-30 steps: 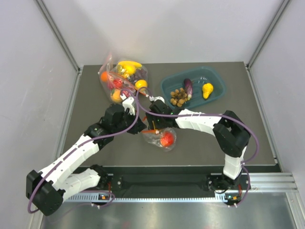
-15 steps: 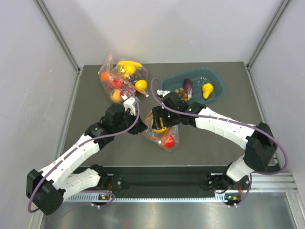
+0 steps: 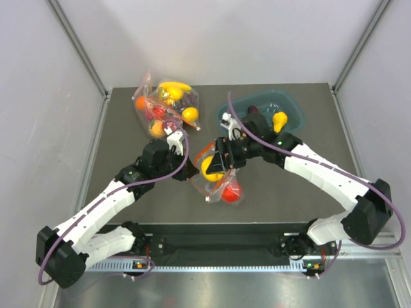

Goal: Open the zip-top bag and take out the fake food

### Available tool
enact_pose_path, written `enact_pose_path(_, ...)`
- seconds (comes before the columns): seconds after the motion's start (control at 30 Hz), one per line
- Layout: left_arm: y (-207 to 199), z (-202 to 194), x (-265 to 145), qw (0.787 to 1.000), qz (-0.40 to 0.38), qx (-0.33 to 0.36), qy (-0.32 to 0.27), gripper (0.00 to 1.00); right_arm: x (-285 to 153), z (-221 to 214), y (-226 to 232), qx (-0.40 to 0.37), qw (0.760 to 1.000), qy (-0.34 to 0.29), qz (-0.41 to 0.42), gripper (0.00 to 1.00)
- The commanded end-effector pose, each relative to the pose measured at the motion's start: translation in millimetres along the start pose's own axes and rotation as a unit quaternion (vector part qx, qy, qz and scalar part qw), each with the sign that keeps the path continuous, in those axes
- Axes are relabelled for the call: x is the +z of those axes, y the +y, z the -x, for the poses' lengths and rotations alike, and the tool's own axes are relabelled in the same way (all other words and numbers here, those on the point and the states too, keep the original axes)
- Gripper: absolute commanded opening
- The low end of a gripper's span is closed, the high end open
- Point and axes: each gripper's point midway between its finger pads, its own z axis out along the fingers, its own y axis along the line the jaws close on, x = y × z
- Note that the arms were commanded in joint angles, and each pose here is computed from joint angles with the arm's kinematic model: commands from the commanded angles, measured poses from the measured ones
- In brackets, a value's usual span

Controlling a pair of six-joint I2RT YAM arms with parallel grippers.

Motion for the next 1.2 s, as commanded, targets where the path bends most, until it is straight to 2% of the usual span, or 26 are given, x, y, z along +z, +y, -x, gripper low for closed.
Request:
enact_pose_path(0.0, -7, 14, -1, 1.0, -0.01, 0.007, -0.025, 0.0, -33, 22, 40, -0.005, 0.992, -0.041, 0.116, 0.65)
enact_pose_path(0.13, -8, 14, -1, 1.0, -0.014, 0.007, -0.025, 0.0, -41, 33, 33, 0.014, 0.986, -0.079, 0.148, 0.67)
enact_pose_path(0.3, -7, 14, -2, 1.0, -0.012, 0.011, -0.025, 0.0, -23, 26, 5, 0.051, 0.987, -0.088, 0.123, 0.66)
enact_pose_path(0.37, -7, 13, -2, 1.0, -0.011, 0.012, -0.022, 0.0, -19, 32, 2, 0.061, 0.979, -0.123, 0.148, 0.68)
enact_pose_path(0.4, -7, 13, -3, 1.0, -0.01, 0.012, -0.022, 0.0, -19, 34, 4, 0.092, 0.974, -0.13, 0.162, 0.68)
enact_pose_path(0.43, -6, 12, -3, 1.0, -0.009, 0.011, -0.021, 0.0, -20, 40, 7, 0.085, 0.967, -0.155, 0.182, 0.68)
enact_pose_path(0.73, -4, 14, 8, 1.0, -0.006, 0.013, -0.01, 0.0, -19, 72, -5, 0.143, 0.95, -0.203, 0.191, 0.7)
enact_pose_path(0.9, 0, 10, 12, 1.0, 0.001, 0.01, -0.001, 0.0, -16, 69, -18, 0.147, 0.955, -0.193, 0.172, 0.72)
enact_pose_path(0.97, 1, 6, 13, 1.0, 0.002, 0.007, 0.005, 0.0, -10, 61, -29, 0.148, 0.967, -0.166, 0.128, 0.71)
enact_pose_path(1.0, 1, 6, 13, 1.0, 0.002, 0.006, 0.004, 0.0, -10, 64, -31, 0.108, 0.975, -0.166, 0.105, 0.71)
enact_pose_path(1.03, 2, 6, 13, 1.0, 0.004, 0.005, 0.004, 0.0, -4, 46, -45, 0.125, 0.981, -0.132, 0.065, 0.71)
enact_pose_path(1.17, 0, 5, 14, 1.0, -0.004, 0.005, 0.004, 0.0, 4, 28, -70, 0.12, 0.986, -0.112, 0.002, 0.71)
